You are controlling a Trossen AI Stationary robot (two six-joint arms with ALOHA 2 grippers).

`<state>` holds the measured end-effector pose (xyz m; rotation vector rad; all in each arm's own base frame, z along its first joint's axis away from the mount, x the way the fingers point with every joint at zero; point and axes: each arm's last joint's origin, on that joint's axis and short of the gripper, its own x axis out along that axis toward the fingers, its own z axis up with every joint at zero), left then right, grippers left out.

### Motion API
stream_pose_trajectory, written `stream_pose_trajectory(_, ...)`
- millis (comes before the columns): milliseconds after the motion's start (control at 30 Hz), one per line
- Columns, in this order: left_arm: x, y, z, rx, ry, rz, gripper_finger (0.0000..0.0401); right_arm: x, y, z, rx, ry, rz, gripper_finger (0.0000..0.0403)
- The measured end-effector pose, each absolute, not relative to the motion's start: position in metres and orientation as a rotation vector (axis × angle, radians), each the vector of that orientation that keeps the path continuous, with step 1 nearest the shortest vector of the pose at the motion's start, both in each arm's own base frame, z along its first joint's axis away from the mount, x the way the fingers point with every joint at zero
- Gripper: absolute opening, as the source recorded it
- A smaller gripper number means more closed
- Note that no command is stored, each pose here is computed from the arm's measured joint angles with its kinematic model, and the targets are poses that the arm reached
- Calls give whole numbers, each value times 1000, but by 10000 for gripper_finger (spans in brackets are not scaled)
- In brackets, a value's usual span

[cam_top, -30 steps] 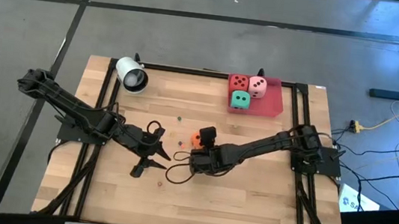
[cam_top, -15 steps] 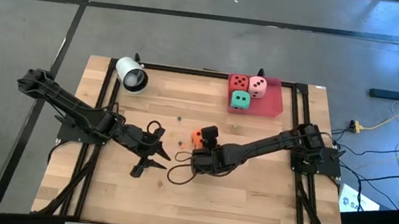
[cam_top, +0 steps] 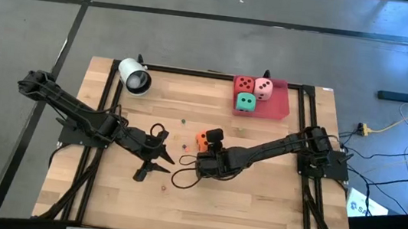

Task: Pick & Place Dice
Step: Put the large orange dice into the red bin

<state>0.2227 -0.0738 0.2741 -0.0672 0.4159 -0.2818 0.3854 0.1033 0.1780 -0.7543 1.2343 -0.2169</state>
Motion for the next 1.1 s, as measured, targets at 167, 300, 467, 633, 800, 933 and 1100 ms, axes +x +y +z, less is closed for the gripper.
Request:
stream_pose_trajectory(167,223,-74,274,-67,416,-282,143,385,103,178,-750,1238,-216,3)
stream_pose_trajectory(300,223,-74,274,-67,416,-282,143,384,104,180,-743,1237,-208,0)
stream_pose_trajectory(467,223,-74,274,-67,416,-282,143,382,105,184,-730,1232,-209,1)
stream_pose_trajectory(633,223,-74,274,-67,416,-282,143,378,106,198,-729,1198,-229,1)
stream_pose_trajectory(800,223,-74,274,-67,416,-282,143,374,105,211,-716,1163,-242,1)
stream_pose_trajectory(933,223,-74,274,-67,416,-282,143,374,105,212,-712,1164,-243,1)
stream_pose_trajectory(1100,223,-74,274,-67,415,-282,143,372,105,214,-673,1160,-269,1)
